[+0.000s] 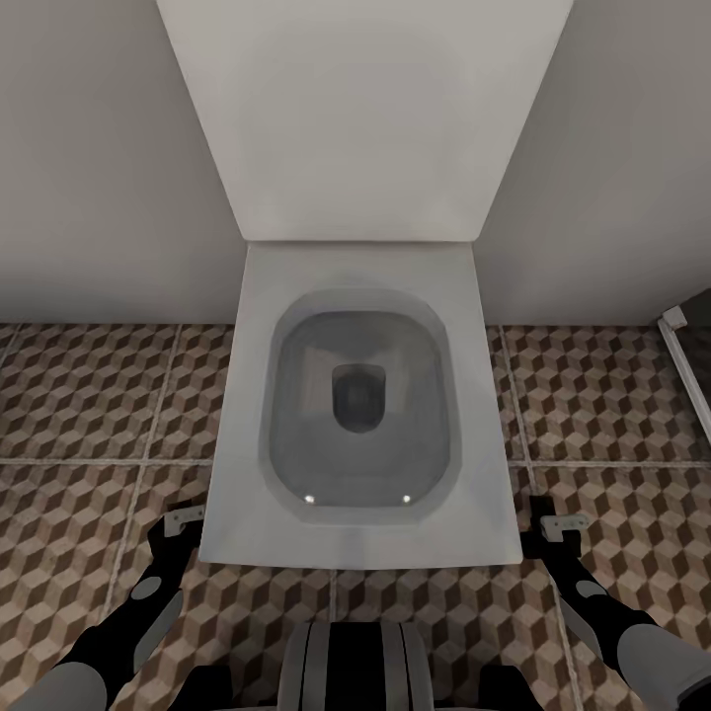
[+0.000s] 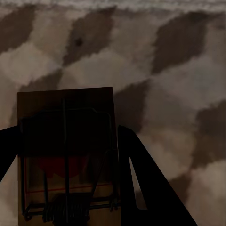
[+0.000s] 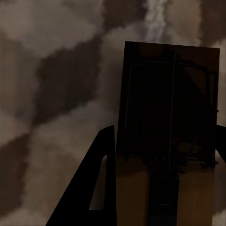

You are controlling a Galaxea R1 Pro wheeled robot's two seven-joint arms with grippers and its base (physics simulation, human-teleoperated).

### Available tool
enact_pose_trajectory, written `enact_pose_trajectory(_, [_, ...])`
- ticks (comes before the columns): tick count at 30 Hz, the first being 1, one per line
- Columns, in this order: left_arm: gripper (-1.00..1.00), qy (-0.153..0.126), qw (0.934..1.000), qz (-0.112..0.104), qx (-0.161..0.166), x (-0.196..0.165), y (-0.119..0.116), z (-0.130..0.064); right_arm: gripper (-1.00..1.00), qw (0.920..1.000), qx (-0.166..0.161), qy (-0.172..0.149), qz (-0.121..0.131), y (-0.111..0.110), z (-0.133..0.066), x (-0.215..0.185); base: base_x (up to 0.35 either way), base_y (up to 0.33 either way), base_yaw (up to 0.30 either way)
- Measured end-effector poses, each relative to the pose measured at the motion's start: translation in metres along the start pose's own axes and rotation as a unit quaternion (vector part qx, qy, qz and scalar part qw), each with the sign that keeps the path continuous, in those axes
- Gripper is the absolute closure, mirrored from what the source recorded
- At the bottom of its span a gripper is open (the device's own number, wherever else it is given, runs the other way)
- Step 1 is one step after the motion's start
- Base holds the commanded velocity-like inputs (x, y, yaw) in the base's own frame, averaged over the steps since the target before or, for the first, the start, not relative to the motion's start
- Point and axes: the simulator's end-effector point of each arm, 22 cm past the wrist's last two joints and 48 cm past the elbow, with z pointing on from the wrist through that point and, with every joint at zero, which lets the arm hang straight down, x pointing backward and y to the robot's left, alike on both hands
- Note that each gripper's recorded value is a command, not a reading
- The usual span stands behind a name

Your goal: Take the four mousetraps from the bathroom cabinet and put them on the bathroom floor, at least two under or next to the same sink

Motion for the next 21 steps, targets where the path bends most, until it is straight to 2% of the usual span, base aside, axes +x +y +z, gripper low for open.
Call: enact_pose_trajectory(21, [1.0,0.0,1.0,-0.001,0.0,0.0002,-0.001,-0.0001,1.0,1.0,0.0,0.0,0.0,0.0,0.0,0.0,0.0,0.0,0.0])
